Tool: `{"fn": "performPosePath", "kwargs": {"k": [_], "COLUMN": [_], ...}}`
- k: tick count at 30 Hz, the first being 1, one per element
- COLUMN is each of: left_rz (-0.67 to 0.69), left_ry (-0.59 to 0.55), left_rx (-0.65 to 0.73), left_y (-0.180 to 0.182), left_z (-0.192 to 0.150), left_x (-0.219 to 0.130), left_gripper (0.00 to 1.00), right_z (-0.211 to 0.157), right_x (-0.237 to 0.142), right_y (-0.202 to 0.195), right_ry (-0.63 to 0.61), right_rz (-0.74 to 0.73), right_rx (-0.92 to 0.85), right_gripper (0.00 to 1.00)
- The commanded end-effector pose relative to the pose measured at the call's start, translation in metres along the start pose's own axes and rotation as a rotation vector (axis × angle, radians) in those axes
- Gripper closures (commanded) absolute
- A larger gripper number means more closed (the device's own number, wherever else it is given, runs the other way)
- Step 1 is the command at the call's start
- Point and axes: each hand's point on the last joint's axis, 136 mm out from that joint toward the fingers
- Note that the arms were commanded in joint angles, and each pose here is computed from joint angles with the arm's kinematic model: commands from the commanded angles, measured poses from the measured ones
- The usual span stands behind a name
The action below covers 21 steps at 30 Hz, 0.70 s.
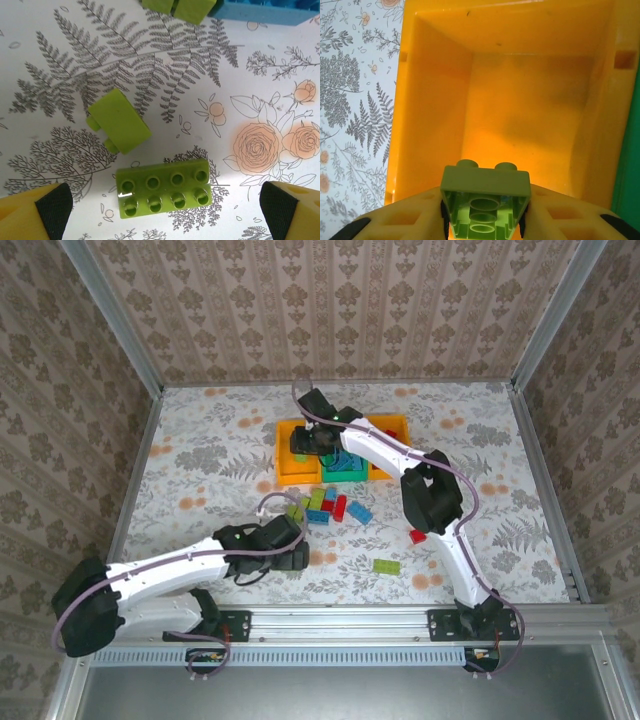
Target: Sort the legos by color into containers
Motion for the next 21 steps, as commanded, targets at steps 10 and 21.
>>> {"fn": "performPosePath", "kwargs": {"k": [10, 21], "left_rz": [0.071, 0.083], "left_ry": [0.084, 0.111], "left_rx": [-0.050, -0.058], "left_y": [-0.007, -0.005], "left_z": [-0.013, -0.021], "left_x": [0.025, 0.038], "left_gripper": [0.00, 0.04], "right_z": [0.004, 0.024], "right_x": [-0.001, -0.070], "right_y": [0.000, 0.033], "right_ry": [0.001, -0.142], "right_rz": [0.001, 0.176], "right_rx": [-0.011, 0.007], "right_gripper": [0.30, 0.16]}}
Point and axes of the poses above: each hand's point on the last joint's axis, 136 mm out from that joint toward the fingers, its own x axis out along the fingers, its own y axis along the line the jaws close on, z = x × y, and after that the axes turned 5 degrees about x, right-handed
